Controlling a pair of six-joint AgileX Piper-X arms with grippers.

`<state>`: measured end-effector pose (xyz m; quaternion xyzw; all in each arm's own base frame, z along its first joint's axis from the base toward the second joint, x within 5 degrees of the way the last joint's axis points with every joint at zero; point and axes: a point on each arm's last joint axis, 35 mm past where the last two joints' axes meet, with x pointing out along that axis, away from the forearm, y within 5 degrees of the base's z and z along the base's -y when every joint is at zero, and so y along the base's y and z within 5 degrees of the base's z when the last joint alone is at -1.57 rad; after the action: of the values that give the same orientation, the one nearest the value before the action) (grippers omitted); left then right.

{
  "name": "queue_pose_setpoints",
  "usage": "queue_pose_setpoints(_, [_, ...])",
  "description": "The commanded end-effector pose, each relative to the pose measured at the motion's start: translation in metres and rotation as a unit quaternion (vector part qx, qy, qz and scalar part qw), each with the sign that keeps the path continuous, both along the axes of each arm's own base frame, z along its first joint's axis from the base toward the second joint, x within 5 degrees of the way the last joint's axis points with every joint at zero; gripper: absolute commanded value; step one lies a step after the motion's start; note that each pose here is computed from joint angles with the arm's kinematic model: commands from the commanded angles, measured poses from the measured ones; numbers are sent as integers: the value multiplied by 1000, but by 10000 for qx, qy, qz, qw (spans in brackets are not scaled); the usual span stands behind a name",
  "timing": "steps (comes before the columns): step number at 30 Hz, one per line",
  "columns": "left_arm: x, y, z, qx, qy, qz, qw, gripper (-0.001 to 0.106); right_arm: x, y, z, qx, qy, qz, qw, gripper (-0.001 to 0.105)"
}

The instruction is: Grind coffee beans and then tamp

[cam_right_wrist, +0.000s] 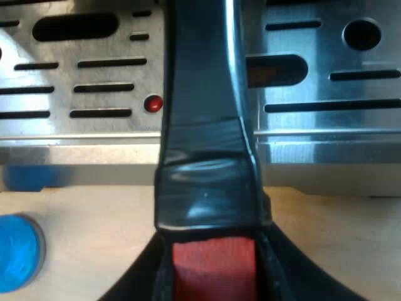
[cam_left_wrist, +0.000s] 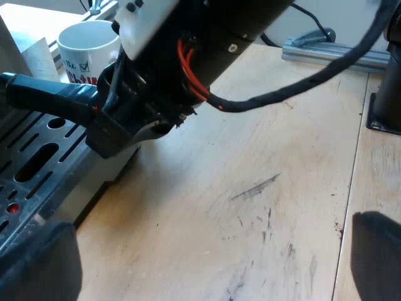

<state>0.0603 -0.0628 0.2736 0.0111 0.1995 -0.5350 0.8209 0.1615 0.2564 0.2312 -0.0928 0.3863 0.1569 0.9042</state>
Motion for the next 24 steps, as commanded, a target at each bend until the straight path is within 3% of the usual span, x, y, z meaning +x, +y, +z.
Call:
queue_pose_setpoints(1, [-2, 0, 5, -72, -125, -67, 9999, 88, -13, 6, 3, -54, 27, 384, 9992, 0])
queue_pose_setpoints(8, [-2, 0, 5, -72, -125, -67, 9999, 88, -17, 6, 2, 69, 134, 125, 9998, 0])
queue_pose_setpoints(17, [-2, 0, 5, -72, -125, -67, 9999, 88, -33, 3, 0, -418, 32, 155, 9990, 0])
queue_pose_setpoints(24, [-2, 0, 5, -72, -125, -67, 9999, 88, -40, 6, 0, -409, -86, 94, 9991, 0])
